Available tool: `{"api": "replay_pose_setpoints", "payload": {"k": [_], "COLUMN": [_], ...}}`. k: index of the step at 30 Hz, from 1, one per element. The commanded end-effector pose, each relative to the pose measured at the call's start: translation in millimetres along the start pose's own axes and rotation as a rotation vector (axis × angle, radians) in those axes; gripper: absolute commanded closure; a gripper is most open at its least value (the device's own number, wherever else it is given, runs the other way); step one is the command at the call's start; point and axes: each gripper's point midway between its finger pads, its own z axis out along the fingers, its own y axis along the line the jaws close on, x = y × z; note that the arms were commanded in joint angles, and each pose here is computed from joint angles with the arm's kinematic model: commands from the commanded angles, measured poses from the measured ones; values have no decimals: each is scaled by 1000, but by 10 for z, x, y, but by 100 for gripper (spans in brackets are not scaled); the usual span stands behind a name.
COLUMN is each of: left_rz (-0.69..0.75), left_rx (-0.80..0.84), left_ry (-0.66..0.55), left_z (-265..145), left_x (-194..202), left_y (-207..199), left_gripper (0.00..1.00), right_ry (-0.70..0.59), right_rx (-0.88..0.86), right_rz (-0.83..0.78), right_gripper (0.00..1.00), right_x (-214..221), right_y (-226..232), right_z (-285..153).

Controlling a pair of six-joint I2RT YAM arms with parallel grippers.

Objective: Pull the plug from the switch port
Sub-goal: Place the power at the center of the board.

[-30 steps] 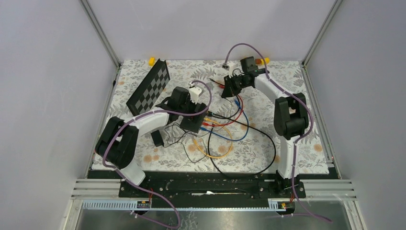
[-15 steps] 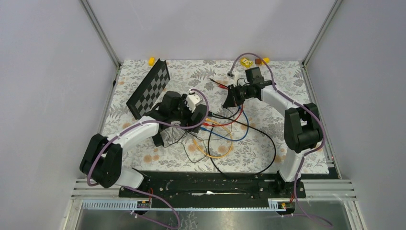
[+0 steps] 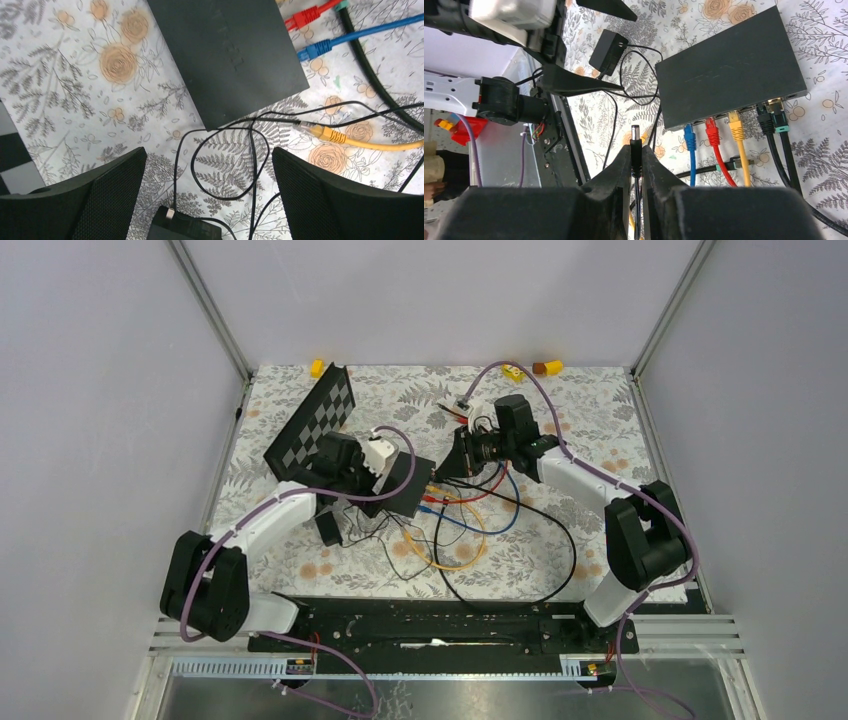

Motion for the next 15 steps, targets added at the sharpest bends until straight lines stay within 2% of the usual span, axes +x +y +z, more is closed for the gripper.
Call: {"api": "replay_pose_setpoints", "payload": {"k": [1, 7, 15], "left_rz": [-17, -58, -80], "left_rx": [-11, 44, 123], "left_ry": [114, 196, 238], "left_z": [24, 111, 195], "left_x": [240, 429, 573], "left_y": [14, -87, -257], "left_gripper": [2, 1, 1], "right_ry": [-28, 8, 24], "right_rx": [-69, -63, -55], "right_rz": [-15, -14, -34], "right_gripper": [93, 93, 93], "right_x": [-126, 17, 44], "right_y": [138, 41, 7], "right_z": [32, 74, 80]}}
